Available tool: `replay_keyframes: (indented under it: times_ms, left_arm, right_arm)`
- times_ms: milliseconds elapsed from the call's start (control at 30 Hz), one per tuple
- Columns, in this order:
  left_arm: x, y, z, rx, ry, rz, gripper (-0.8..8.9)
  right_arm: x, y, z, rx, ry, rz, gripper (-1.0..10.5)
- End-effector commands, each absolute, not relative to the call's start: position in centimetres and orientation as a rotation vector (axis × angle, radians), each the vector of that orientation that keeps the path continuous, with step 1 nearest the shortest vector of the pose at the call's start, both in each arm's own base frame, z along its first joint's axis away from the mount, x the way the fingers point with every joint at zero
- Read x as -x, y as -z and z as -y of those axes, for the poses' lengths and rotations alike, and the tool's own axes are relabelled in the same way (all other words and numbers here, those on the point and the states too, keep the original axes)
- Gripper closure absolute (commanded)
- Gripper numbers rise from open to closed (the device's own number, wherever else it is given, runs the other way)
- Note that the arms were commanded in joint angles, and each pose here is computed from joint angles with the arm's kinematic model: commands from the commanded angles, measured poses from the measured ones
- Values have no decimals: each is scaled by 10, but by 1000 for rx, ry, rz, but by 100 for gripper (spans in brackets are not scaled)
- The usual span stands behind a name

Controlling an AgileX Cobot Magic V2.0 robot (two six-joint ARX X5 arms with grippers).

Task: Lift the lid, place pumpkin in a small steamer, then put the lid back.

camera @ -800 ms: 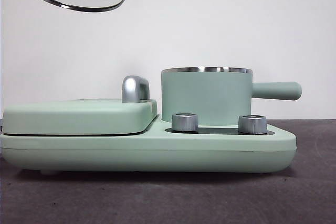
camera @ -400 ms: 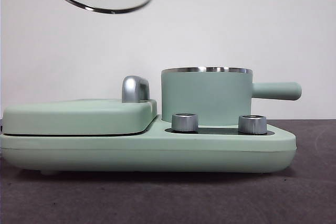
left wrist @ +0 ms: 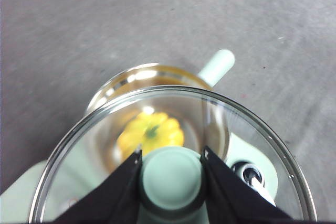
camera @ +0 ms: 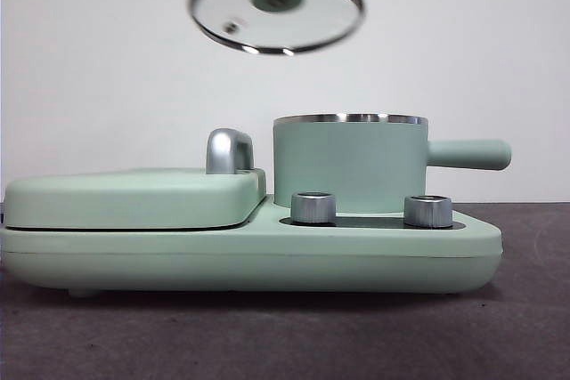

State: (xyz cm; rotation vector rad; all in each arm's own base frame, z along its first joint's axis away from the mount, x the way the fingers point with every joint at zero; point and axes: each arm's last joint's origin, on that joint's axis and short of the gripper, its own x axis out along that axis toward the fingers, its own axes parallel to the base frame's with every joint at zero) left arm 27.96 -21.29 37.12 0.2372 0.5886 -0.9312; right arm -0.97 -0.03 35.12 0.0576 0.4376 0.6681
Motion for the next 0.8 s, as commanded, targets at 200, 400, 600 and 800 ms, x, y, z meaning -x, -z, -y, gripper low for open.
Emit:
replay_keyframes:
  times_ms: [200, 400, 600, 800]
  left_arm:
    - [-301, -351, 261, -251, 963, -455, 763]
    - [-314, -333, 276, -253, 947, -426, 763]
    - [-322, -318, 282, -276, 930, -452, 763]
    - [-324, -310, 285, -316, 941, -455, 763]
  right_arm:
    - [10, -354, 0, -73, -676, -430, 411]
    - [10, -354, 0, -94, -688, -439, 411]
    - [10, -354, 0, -104, -685, -442, 411]
    - [10, -354, 0, -104, -684, -442, 411]
